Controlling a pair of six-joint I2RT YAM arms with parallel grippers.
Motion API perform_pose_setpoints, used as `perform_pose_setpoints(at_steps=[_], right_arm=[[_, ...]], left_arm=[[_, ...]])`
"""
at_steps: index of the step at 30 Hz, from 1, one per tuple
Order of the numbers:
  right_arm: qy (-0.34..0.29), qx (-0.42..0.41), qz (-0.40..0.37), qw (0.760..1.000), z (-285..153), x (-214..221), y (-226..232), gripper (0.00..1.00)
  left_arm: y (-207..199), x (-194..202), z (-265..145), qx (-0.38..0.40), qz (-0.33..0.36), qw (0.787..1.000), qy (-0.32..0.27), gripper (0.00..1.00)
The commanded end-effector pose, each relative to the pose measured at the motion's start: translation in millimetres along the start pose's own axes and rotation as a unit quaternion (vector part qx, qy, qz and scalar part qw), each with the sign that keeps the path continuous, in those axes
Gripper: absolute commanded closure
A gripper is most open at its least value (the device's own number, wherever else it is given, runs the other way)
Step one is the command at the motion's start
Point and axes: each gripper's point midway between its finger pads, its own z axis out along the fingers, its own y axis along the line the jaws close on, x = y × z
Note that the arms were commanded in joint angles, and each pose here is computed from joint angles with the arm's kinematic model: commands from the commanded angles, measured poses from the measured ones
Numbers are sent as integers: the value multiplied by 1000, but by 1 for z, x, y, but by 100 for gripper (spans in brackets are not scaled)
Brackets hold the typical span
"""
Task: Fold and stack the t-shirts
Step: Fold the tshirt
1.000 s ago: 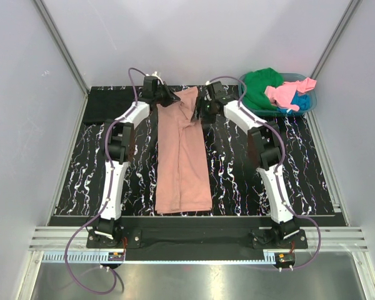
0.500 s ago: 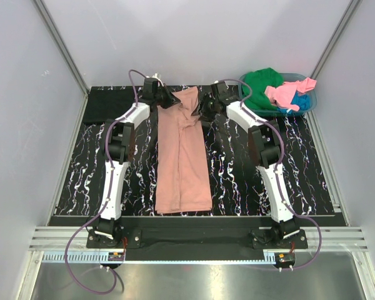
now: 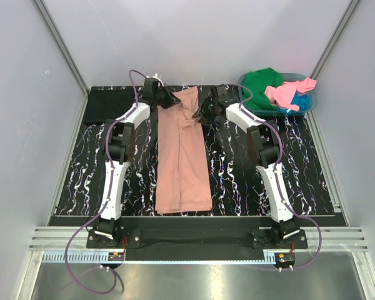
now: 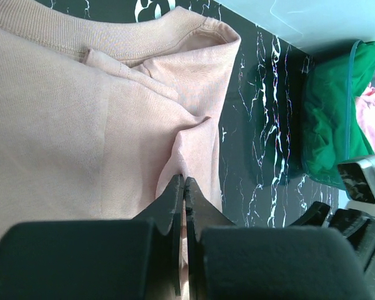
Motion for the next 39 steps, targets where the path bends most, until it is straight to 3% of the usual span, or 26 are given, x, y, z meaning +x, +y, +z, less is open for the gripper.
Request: perform_pose_setpoints(at_steps=[1, 6, 12, 18, 25, 39], right_arm=[[-19, -11, 0, 1000, 5, -7, 8, 52], [-14, -17, -8, 1000, 9, -7, 7, 55], [-39, -31, -67, 996, -4, -19, 17, 75], [-61, -2, -165, 984, -25, -30, 13, 89], [-66, 19, -271, 960, -40, -22, 7, 87], [-62, -3, -295, 954, -41, -2, 34, 73]], left_arm=[[-36, -20, -11, 42, 15, 999, -24, 100], [-40, -24, -11, 51, 16, 998, -33, 100], [-42, -26, -11, 52, 12, 998, -34, 100], [-37, -23, -8, 50, -17, 998, -35, 100], [-38, -25, -3, 50, -32, 998, -36, 100], [-39, -23, -4, 52, -31, 998, -29, 100]])
